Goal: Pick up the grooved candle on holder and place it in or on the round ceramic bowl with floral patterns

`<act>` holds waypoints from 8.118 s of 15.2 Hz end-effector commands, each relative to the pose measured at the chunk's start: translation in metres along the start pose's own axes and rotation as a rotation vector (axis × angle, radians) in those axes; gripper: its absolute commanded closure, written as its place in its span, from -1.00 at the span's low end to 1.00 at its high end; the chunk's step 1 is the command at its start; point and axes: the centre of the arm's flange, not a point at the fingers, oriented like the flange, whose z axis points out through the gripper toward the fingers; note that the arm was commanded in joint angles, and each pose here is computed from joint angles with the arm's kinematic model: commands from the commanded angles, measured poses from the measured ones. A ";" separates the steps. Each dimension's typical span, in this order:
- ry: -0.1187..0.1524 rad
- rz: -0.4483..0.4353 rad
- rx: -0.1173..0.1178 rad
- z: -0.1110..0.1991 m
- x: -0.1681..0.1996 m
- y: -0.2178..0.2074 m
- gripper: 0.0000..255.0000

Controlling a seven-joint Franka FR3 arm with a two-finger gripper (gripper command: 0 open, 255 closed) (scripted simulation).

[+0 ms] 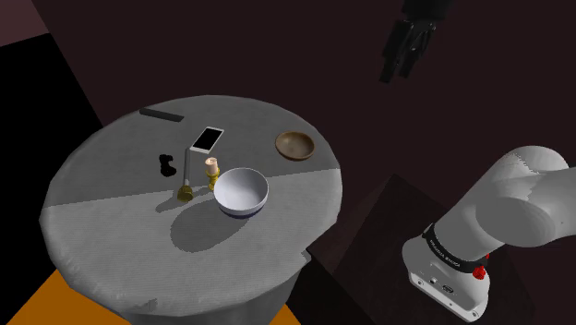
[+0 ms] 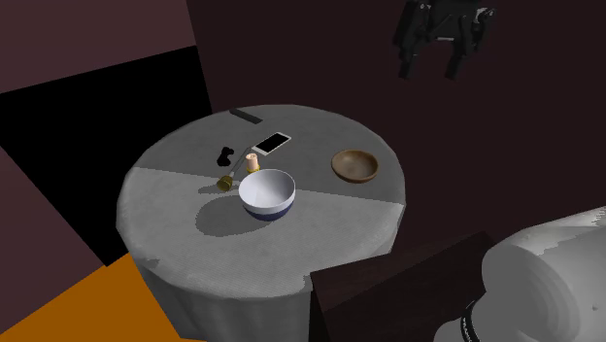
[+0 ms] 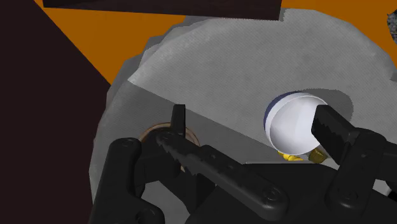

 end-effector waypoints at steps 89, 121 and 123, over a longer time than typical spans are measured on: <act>-0.010 -0.078 -0.147 0.252 0.314 -0.278 1.00; -0.010 -0.078 -0.147 0.215 0.269 0.059 1.00; -0.010 -0.078 -0.147 0.225 0.270 0.060 1.00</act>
